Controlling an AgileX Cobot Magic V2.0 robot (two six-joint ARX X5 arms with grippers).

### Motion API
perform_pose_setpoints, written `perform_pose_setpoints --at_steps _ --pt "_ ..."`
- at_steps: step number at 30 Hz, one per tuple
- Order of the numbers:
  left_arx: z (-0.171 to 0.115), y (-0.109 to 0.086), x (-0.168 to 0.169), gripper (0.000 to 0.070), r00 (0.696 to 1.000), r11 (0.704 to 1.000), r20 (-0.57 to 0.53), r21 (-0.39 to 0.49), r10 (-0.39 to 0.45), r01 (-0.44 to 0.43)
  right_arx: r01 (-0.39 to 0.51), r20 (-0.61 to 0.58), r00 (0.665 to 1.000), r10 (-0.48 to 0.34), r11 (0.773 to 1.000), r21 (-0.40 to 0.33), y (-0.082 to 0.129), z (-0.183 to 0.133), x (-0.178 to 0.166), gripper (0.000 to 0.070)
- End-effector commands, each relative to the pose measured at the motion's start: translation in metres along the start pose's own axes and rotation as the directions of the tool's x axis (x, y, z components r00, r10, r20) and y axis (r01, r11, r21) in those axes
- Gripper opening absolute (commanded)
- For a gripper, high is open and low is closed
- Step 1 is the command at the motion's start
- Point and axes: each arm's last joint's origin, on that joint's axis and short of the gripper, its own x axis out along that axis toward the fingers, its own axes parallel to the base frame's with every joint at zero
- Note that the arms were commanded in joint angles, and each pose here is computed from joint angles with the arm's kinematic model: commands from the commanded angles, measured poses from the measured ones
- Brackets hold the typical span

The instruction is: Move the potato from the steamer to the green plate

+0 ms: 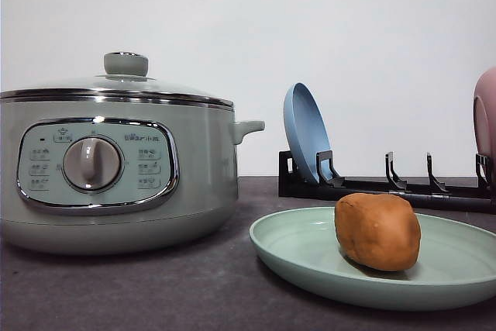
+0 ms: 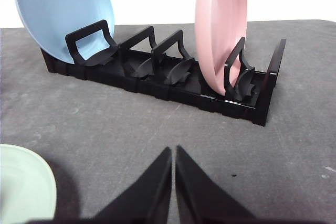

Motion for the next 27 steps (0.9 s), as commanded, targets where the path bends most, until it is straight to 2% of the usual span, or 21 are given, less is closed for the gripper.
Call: perform_pose_setpoints --at_steps 1,27 --pt "-0.0072 -0.0007 0.0018 0.0009 1.0 1.0 -0.027 -0.009 -0.002 0.002 0.005 0.008 1.0 -0.005 1.0 -0.005 -0.0003 -0.0005 0.0003 0.0" --pt "-0.0072 -0.0007 0.0018 0.0009 1.0 1.0 -0.028 -0.009 -0.002 0.002 0.005 0.008 1.0 -0.005 1.0 -0.005 -0.0003 -0.0005 0.0003 0.0"
